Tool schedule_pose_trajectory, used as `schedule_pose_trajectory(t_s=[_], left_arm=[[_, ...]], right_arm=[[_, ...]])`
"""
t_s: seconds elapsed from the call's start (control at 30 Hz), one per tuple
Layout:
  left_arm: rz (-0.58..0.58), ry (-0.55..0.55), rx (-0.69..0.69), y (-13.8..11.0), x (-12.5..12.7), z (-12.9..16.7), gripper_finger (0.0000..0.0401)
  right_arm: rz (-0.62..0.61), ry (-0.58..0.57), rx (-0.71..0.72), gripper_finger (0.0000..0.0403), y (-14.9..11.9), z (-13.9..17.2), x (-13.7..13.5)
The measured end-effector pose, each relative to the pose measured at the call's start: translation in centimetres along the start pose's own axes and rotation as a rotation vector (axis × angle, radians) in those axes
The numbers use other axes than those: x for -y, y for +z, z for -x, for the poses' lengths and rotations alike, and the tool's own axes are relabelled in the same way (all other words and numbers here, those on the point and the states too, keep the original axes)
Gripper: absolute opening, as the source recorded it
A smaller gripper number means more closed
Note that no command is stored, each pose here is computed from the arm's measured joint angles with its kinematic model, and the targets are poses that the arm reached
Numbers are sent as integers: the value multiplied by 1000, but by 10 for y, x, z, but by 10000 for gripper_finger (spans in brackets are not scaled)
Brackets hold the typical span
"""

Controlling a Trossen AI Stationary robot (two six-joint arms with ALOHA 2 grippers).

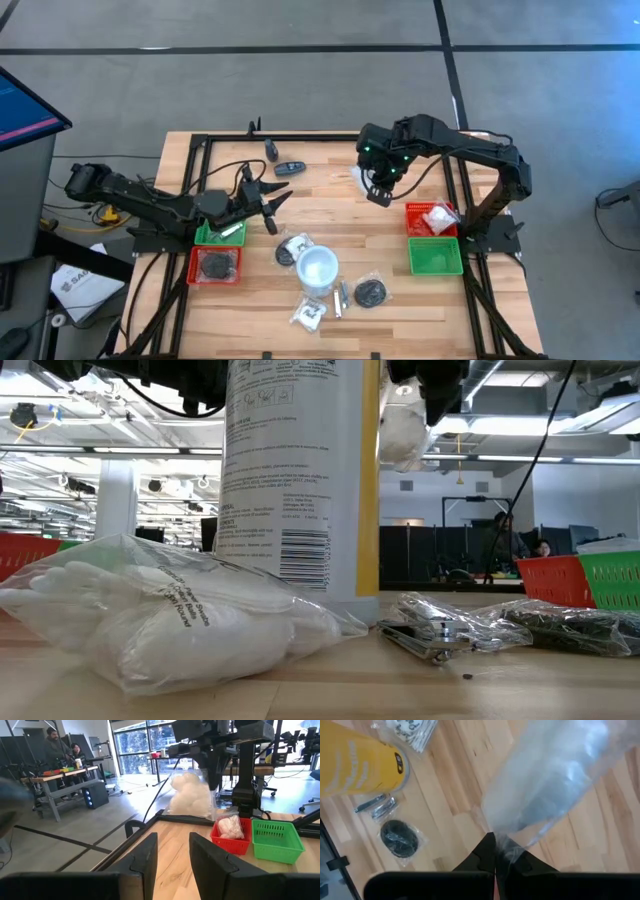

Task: Pick & Place Travel size toiletries
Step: Put the white vanity pack into the right red bin

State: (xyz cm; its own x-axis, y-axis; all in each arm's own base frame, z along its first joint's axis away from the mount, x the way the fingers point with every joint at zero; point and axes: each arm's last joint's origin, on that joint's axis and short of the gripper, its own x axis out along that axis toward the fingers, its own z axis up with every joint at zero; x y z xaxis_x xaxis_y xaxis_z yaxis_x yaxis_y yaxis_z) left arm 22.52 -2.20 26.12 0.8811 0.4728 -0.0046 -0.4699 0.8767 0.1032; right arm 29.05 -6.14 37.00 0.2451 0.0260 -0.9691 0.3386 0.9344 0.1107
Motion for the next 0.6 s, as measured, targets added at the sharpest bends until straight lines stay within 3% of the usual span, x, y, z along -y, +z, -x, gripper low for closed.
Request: schedule_pose_trajectory(t_s=[0.17, 0.33, 0.47, 0.6], left_arm=[[-3, 0, -4, -1, 0, 0, 104], [-20, -2, -25, -3, 0, 0, 104], [-22, -2, -27, -3, 0, 0, 104], [-22, -2, -27, -3, 0, 0, 104]], right_arm=[[-28, 0, 1, 0, 0, -5, 0], [-2, 36, 32, 0, -8, -38, -4], [-5, 119, 52, 0, -25, -67, 1], [-90, 127, 66, 0, -50, -79, 13]])
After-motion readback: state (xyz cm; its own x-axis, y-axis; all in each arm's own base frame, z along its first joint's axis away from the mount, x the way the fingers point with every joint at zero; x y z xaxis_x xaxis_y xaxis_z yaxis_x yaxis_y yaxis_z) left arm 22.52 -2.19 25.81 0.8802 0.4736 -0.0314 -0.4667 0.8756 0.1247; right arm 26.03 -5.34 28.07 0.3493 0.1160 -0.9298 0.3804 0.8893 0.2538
